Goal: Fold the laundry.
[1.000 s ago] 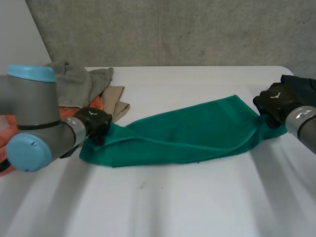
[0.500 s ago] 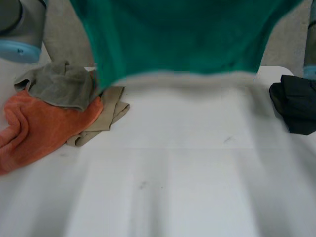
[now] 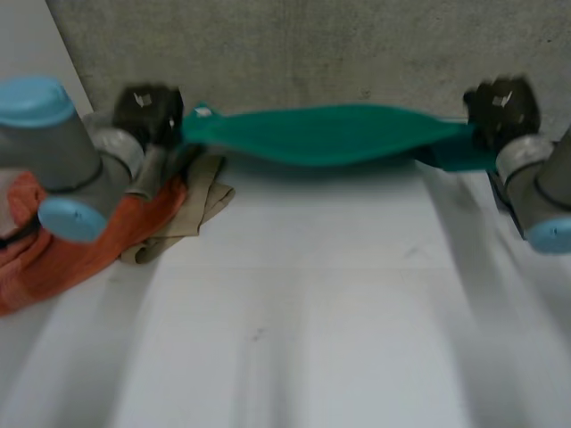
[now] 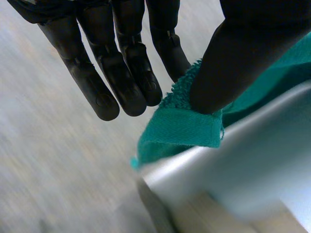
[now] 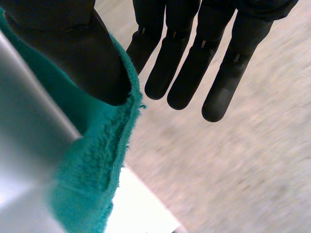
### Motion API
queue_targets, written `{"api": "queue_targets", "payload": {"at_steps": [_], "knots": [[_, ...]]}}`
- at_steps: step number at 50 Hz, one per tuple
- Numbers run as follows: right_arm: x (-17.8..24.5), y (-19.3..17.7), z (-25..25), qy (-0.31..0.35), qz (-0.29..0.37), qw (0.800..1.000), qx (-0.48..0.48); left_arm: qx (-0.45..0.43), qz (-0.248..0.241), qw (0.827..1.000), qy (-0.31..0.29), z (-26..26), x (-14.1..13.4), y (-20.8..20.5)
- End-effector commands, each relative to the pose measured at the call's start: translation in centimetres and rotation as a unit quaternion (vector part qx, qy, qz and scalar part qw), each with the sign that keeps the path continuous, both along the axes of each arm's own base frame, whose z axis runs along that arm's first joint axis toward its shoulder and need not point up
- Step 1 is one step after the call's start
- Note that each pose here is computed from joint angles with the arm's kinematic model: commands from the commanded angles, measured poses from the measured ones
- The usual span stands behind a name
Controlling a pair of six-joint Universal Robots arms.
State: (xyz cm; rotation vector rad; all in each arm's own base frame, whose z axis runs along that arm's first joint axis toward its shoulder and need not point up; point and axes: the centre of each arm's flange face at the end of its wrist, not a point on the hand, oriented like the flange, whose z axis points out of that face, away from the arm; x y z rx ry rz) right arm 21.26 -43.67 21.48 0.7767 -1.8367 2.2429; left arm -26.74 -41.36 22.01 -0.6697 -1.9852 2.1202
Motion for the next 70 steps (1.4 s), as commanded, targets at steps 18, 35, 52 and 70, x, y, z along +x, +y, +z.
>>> {"api": "queue_targets", "payload": {"at_steps": [18, 35, 52, 70], "knots": [[-5.3, 1.2, -8.7, -0.011, -0.013, 0.974, 0.228, 0.119, 0.0, 0.987, -0.11, -5.4, 2.0, 4.5], [-6.7, 3.3, -6.1, 0.046, -0.009, 0.969, 0.244, 0.174, -0.008, 0.974, -0.143, -4.2, 2.6, 7.4], [-11.4, 15.8, -3.1, 0.329, 0.099, 0.854, 0.392, 0.3, -0.142, 0.864, -0.378, -2.4, 6.4, 20.9], [-8.7, 6.5, -4.9, 0.227, 0.03, 0.944, 0.238, 0.224, -0.043, 0.943, -0.243, -1.7, 2.2, 10.6]]}}
